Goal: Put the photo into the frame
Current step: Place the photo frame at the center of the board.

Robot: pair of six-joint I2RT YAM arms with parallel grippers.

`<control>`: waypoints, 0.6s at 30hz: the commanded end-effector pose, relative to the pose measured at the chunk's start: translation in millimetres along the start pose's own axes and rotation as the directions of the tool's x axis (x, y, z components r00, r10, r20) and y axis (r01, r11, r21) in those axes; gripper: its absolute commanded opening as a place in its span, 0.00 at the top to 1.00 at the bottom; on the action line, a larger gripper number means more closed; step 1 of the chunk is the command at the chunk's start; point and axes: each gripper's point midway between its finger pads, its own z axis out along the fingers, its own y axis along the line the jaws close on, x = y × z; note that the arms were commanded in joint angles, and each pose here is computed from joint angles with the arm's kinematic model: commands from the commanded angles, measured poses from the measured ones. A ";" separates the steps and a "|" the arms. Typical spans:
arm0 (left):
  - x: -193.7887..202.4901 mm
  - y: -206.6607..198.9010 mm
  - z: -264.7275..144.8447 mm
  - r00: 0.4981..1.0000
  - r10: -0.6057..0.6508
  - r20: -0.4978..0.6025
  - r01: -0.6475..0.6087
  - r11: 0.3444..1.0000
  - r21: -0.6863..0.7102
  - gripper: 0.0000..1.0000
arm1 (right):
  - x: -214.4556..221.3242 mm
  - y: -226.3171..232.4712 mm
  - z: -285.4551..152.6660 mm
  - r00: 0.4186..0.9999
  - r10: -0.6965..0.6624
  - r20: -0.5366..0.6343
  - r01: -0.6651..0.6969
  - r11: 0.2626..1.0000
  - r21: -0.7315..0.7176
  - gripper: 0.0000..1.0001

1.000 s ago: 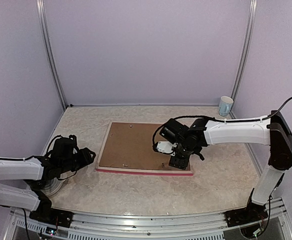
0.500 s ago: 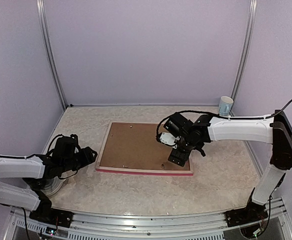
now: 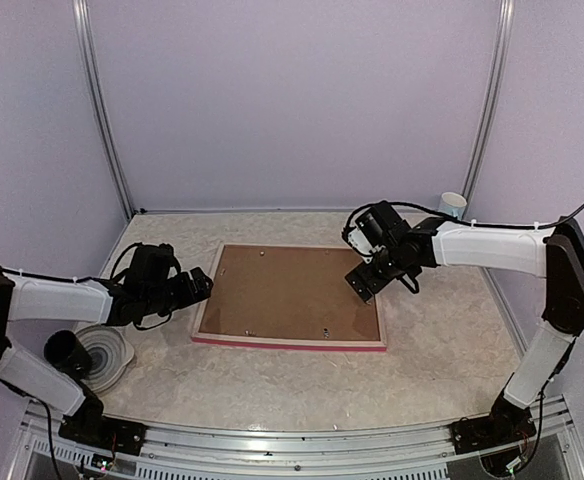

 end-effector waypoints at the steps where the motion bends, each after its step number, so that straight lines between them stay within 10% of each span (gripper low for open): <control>1: -12.0 -10.0 17.3 0.999 0.048 -0.003 -0.048 0.999 0.001 0.01 | -11.5 -18.4 -5.0 0.983 0.165 0.085 -0.162 0.986 -0.035 0.02; 18: -2.7 7.1 77.3 0.994 0.071 -0.089 -0.077 0.995 -0.070 0.23 | -2.5 -52.0 26.7 0.883 0.458 0.102 -0.425 0.873 -0.237 0.32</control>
